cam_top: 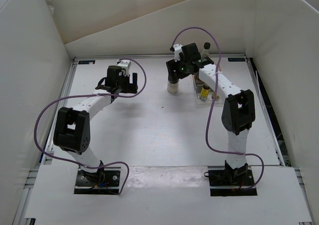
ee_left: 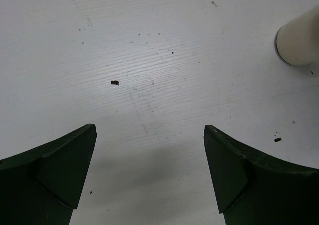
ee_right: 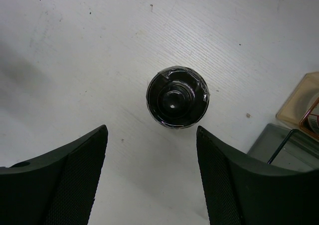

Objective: Organize the condiment bottles

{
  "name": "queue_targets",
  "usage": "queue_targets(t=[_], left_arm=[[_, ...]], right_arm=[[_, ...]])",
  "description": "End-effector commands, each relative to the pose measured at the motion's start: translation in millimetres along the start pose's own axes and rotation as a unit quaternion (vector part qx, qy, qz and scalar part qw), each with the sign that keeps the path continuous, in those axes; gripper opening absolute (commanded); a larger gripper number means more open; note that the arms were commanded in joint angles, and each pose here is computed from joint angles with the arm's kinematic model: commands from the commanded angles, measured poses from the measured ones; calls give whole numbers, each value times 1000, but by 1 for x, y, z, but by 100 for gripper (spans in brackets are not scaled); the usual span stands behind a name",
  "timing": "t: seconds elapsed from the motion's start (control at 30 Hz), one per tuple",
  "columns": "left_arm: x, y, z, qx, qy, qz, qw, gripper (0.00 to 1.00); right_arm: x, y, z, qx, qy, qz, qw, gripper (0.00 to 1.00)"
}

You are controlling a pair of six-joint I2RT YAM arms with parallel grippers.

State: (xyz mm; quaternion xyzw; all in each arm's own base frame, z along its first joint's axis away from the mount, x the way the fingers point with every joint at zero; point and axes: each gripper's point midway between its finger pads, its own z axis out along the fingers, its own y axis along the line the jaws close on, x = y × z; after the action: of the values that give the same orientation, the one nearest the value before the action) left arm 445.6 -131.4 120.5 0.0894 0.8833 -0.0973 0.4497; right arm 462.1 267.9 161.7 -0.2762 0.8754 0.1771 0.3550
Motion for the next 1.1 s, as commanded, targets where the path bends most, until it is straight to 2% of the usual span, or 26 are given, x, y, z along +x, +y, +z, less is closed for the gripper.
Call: queue_targets(t=[0.0,0.73,0.97,1.07], left_arm=[[-18,-1,-1,2,-16,0,1000,100],[-11,4,9,-1,-7,-5,1000,100],[-12,5,12,0,-7,-9,1000,100],[-9,4,14,3,-3,-9,1000,100]], right_arm=[[-30,4,-11,-4,-43,-10,999,74],[-31,-11,25,11,-36,-40,998,69],[-33,-14,27,18,-39,-47,998,64],[-32,-14,29,20,-38,-46,998,59]])
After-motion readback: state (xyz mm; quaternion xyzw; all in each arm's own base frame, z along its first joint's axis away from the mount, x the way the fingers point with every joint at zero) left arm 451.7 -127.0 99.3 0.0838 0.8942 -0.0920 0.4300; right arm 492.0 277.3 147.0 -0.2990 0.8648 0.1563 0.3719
